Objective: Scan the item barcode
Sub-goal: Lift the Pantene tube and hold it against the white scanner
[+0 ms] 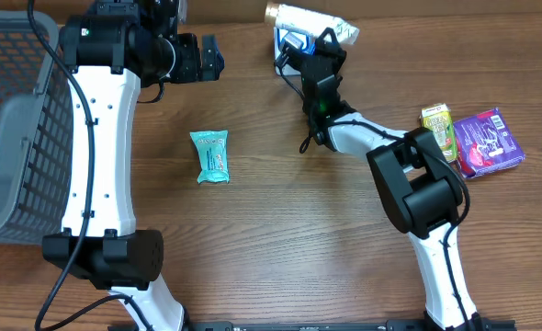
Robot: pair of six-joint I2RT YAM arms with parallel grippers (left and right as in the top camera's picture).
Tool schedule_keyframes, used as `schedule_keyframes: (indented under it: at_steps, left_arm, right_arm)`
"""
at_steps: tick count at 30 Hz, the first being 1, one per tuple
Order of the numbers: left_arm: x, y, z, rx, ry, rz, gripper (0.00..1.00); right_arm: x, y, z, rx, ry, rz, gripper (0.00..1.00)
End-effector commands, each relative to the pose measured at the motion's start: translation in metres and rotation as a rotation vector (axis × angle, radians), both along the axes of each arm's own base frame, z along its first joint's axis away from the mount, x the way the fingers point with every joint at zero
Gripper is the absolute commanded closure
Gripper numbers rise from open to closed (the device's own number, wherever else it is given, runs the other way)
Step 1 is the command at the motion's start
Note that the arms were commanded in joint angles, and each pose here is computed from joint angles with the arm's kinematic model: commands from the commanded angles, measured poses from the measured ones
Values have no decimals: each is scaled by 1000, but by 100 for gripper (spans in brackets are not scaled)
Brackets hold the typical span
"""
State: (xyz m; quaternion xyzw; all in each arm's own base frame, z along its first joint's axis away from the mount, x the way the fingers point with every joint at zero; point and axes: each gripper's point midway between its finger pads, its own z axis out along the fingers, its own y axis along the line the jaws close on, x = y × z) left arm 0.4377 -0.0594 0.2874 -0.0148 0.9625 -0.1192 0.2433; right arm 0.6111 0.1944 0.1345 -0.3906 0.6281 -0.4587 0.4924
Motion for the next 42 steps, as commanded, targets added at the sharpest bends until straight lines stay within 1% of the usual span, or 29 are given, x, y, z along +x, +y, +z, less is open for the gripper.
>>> schedule_keyframes:
  at_steps: [1,19,29,33,37,42]
  left_arm:
    - [0,-4,5,2,-18,-21,0]
    - [0,-4,5,2,-18,-22,0]
    - [0,-4,5,2,-18,-21,0]
    - [0,-4,5,2,-18,-21,0]
    - [0,-4,5,2,-18,-22,1]
    - [0,-4,5,2,-18,-22,0]
  right_arm:
    - [4,6,24,47,-71,10,96]
    - [8,-6,23,81,-76,-3,96]
    - [14,-5,19,116,-66,51,96]
    - [23,-7,24,123,-80,55,96]
    - [38,-6,24,111,-79,40,96]
    - [45,-3,25,115,-73,42,96]
